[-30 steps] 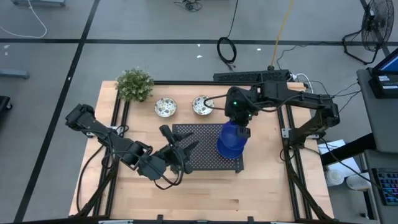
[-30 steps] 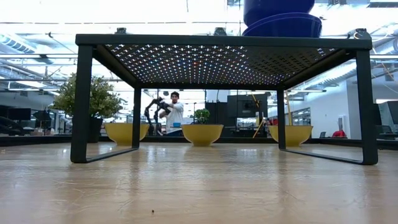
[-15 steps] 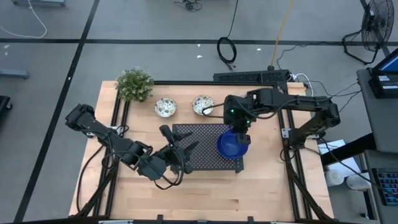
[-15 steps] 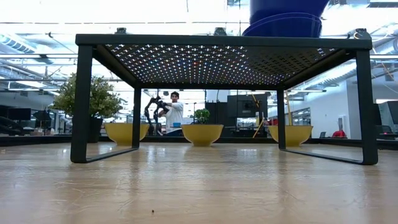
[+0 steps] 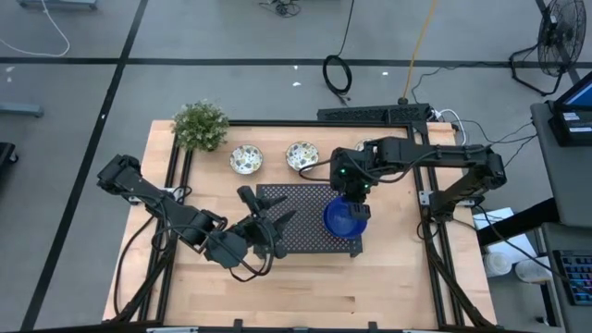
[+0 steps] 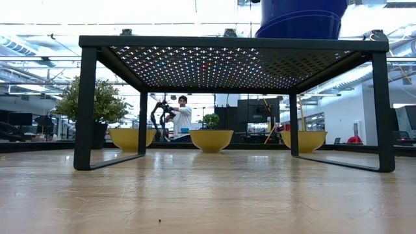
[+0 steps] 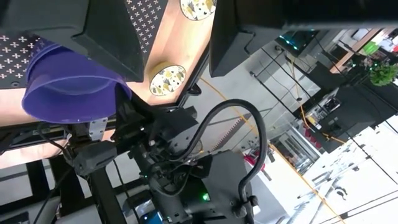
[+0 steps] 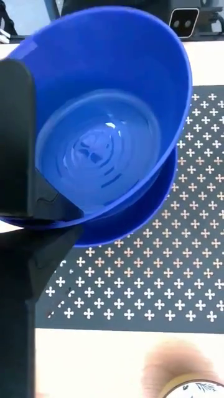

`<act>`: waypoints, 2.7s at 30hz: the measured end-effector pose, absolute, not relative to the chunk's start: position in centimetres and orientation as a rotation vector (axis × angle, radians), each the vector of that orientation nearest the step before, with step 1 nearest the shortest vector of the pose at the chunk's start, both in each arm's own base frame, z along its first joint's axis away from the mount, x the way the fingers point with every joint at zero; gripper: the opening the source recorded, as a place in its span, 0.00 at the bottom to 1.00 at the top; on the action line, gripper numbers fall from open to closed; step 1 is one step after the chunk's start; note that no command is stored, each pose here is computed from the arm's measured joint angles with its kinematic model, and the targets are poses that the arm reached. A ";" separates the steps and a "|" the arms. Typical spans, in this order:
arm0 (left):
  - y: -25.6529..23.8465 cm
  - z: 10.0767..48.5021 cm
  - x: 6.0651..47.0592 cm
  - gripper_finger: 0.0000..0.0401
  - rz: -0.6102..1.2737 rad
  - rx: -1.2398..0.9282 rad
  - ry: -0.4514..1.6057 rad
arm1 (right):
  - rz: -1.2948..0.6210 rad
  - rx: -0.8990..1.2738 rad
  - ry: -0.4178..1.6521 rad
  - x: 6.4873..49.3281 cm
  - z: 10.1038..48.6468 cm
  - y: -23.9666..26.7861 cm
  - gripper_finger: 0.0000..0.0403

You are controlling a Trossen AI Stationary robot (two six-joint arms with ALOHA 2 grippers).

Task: Pick & Place Mini bowls
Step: Stack the blue bowl on the stacked blue bowls on the shelf

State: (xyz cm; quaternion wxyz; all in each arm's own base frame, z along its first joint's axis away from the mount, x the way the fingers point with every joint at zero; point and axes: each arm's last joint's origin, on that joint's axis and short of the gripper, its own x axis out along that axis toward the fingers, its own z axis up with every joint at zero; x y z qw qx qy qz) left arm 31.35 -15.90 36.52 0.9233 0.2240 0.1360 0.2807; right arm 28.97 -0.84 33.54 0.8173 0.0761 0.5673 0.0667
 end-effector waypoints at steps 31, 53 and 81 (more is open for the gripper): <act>-15.9 36.5 31.3 0.46 0.575 0.468 0.283 | 0.187 0.043 0.569 21.2 39.5 0.0 0.29; -15.9 36.5 31.4 0.46 0.578 0.456 0.279 | 0.307 -0.064 0.166 20.4 26.4 1.0 0.01; -15.8 36.5 31.4 0.46 0.577 0.461 0.281 | 0.303 -0.013 0.225 19.9 24.6 1.0 0.00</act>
